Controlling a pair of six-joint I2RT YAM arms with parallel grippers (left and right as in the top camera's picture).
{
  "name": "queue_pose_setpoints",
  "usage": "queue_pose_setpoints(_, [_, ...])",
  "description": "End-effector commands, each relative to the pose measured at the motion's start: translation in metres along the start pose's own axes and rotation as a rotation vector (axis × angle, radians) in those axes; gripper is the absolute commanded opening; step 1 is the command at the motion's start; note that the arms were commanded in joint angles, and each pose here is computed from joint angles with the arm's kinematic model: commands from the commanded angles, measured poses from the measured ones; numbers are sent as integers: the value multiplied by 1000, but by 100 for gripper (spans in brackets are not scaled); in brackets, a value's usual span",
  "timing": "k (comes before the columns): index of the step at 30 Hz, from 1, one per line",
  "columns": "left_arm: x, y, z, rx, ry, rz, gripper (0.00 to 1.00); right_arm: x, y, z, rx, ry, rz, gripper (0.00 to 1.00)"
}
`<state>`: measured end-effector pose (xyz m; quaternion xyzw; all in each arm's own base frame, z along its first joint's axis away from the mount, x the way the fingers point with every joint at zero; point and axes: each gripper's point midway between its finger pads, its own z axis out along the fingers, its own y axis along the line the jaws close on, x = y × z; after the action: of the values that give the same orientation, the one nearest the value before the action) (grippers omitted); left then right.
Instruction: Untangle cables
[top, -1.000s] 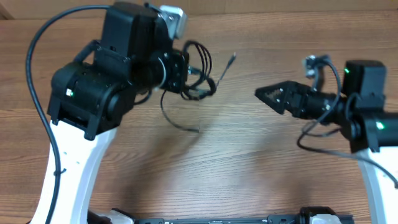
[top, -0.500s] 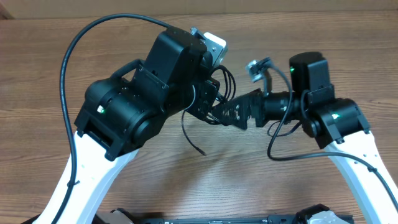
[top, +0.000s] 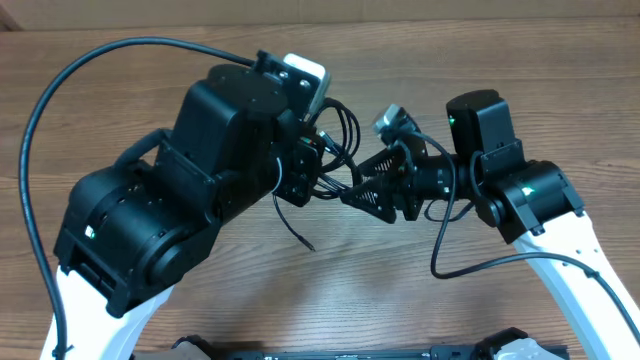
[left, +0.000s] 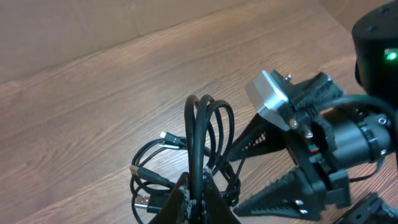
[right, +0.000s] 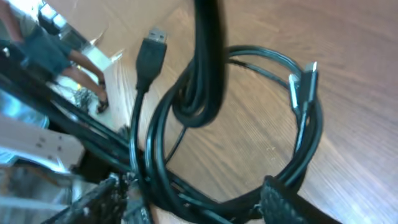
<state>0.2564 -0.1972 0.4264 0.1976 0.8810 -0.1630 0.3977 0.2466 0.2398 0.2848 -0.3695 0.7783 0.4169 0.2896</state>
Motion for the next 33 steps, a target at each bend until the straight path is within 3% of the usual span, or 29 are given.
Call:
queue_pose_setpoints(1, [-6,3,-10,-9,-34,-109,4,-2,-4,2,8,3,-97,70])
queue_pose_setpoints(12, [-10,11,-15,-43,-59,-176,4,4,-8,10,-20,30,-97,69])
queue_pose_setpoints(15, [-14,18,-16,-56,-74,-196,4,7,-8,13,-35,41,-82,53])
queue_pose_setpoints(20, [-20,25,-16,-68,-99,-223,4,7,-5,13,-51,38,-80,48])
queue_pose_setpoints(21, [-21,24,-16,-63,-100,-223,4,6,-5,13,-50,37,-82,37])
queue_pose_setpoints(22, [-21,23,-16,-61,-100,-226,4,6,-5,13,-50,36,-83,34])
queue_pose_setpoints(23, [-21,23,-16,-60,-99,-225,4,6,-5,13,-53,35,-84,37])
queue_pose_setpoints(24, [-21,23,-16,-60,-99,-225,4,5,-4,13,-57,32,-85,57])
queue_pose_setpoints(26, [-20,22,-16,-55,-96,-225,4,4,-4,13,-60,28,-89,76])
queue_pose_setpoints(33, [-19,15,-14,-17,-82,-232,4,-4,4,12,-104,-6,-116,80])
